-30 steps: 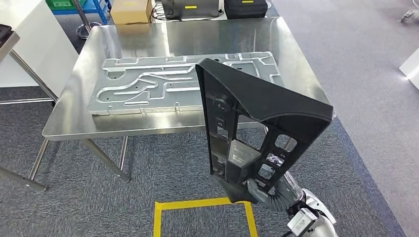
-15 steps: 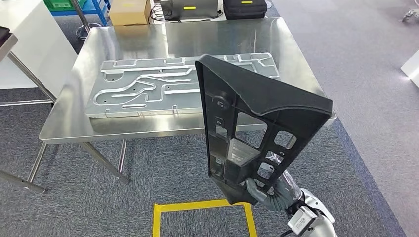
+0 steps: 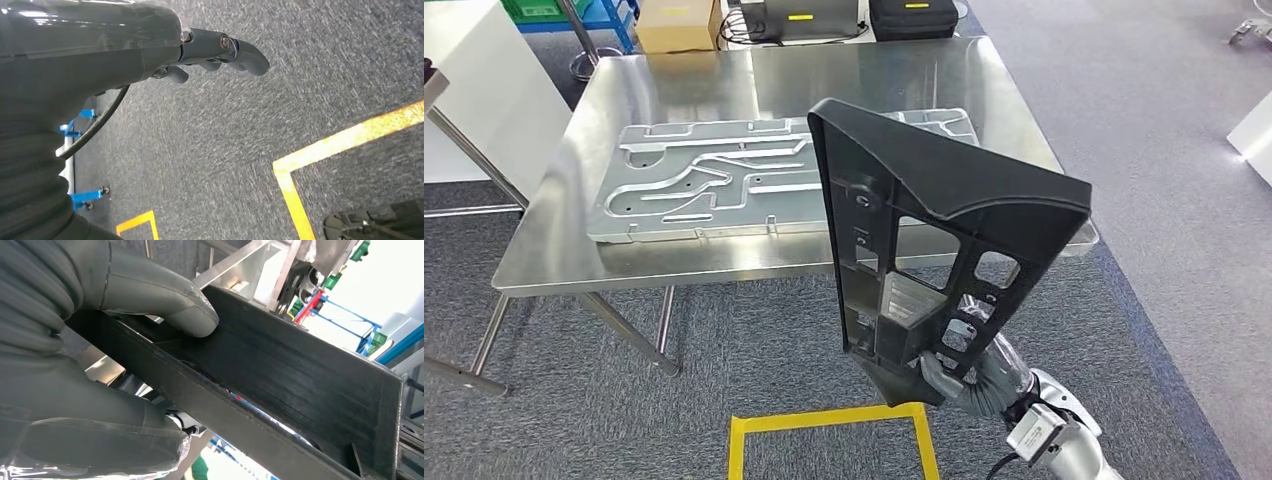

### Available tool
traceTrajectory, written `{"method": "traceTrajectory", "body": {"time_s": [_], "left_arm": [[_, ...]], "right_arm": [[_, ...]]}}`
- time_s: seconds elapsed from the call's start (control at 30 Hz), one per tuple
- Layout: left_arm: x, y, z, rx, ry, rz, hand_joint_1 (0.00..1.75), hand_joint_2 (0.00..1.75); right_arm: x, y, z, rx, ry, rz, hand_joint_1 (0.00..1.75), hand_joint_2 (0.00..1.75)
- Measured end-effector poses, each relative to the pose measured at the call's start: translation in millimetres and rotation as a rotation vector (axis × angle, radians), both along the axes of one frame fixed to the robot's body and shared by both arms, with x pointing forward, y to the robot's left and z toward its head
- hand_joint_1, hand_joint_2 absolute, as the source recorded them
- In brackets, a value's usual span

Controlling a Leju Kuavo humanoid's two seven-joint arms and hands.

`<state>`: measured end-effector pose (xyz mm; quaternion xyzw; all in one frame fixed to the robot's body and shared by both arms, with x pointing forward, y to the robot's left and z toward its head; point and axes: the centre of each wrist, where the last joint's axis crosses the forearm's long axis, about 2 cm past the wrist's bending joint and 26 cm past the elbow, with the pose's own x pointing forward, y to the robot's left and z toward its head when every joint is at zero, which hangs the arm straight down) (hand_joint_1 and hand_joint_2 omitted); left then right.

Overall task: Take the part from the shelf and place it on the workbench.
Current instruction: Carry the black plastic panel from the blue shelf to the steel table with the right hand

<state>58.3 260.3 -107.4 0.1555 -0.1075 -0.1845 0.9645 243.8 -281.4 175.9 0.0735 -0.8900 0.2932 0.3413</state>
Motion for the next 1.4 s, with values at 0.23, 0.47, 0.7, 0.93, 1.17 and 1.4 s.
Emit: {"method": "traceTrajectory", "body": {"time_s": [0.23, 0.47, 0.7, 0.93, 1.17, 1.4], "left_arm": [[-0.2, -1.6, 0.1, 0.000, -0.001, 0.001, 0.00, 1.75], [-1.0, -2.0, 0.0, -0.001, -0.010, -0.005, 0.00, 1.75], [1.0, -1.9, 0.3, -0.001, -0.018, -0.007, 0.00, 1.75], [-2.4, -2.0, -0.2, -0.001, -0.008, -0.004, 0.00, 1.75], [-3.2, -1.4, -0.3, 0.001, -0.007, -0.002, 0.00, 1.75], [-2.8, -1.8, -0.2, 0.000, -0.008, -0.005, 0.00, 1.75]], "right_arm": [[2.7, 1.0, -0.9, 0.013, 0.007, 0.002, 1.75, 1.75], [2.5, 0.5, -3.8, 0.018, 0.015, -0.009, 1.75, 1.75], [0.7, -0.6, -5.1, 0.015, 0.018, -0.010, 1.75, 1.75], [0.0, -0.6, -5.9, 0.015, 0.022, -0.009, 1.75, 1.75], [1.4, 0.3, -4.4, 0.017, 0.016, -0.007, 1.75, 1.75], [3.6, 1.2, -2.8, 0.011, 0.021, 0.010, 1.75, 1.75]]}}
